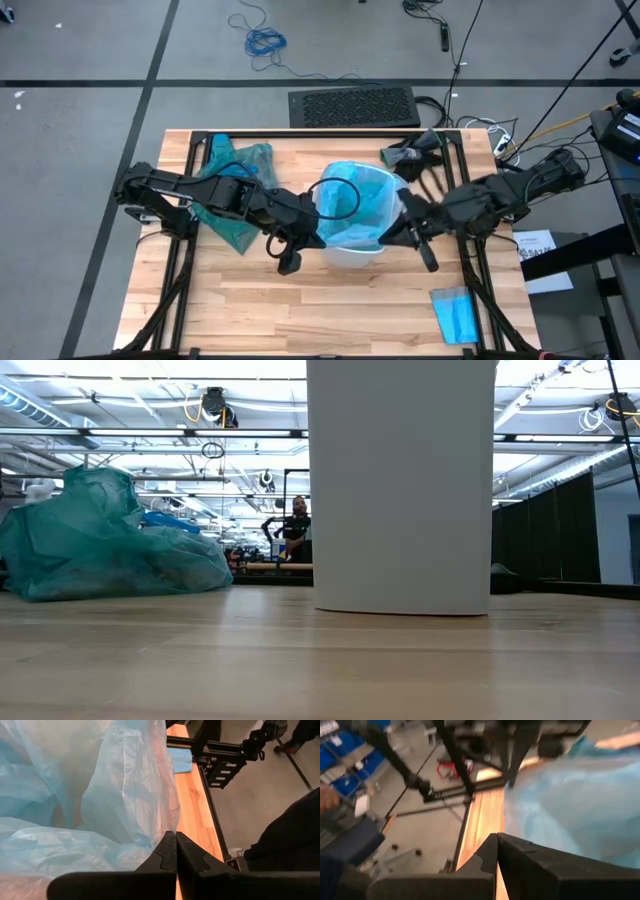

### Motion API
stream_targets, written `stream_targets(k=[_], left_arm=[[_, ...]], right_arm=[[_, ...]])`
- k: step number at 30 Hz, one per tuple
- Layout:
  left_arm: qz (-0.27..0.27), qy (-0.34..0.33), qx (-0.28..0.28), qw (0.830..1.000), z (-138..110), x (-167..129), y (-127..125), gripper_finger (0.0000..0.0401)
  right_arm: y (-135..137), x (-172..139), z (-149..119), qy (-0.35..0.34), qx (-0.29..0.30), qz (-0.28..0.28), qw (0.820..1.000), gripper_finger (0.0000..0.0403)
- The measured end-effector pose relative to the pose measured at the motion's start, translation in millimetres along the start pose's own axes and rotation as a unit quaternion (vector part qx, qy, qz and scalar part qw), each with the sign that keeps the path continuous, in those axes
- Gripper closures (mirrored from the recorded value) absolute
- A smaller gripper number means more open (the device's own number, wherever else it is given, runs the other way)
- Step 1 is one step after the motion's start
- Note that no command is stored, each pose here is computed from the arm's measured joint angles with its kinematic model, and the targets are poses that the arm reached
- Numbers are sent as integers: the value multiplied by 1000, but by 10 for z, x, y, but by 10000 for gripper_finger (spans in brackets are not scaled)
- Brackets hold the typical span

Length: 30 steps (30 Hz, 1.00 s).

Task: Place trash/remove bag and relplace
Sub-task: Insert the new blue trash bag into the trash bin

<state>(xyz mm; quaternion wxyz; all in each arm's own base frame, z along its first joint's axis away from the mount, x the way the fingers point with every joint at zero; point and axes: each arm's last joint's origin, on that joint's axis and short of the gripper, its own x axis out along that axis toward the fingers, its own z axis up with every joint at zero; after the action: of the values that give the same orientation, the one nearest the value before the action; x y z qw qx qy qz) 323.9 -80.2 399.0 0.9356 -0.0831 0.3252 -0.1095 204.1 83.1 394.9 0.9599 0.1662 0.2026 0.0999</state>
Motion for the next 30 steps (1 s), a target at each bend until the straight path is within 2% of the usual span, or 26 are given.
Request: stream_targets(k=[3,10,15,30], left_arm=[[0,0,0,1000,0,0,0,401],[0,-1,0,1000,2,0,0,401],[-1,-1,-2,1000,3,-1,-1,401],[-10,2,-13,1000,-15,4,-73,401]], right_arm=[[-28,-29,20,-13,-5,-21,1000,403],[-177,63,-77,48,20,-76,996,403],[-80,76,-107,56,24,-42,997,403],[19,157,-221,99,30,-26,994,403]])
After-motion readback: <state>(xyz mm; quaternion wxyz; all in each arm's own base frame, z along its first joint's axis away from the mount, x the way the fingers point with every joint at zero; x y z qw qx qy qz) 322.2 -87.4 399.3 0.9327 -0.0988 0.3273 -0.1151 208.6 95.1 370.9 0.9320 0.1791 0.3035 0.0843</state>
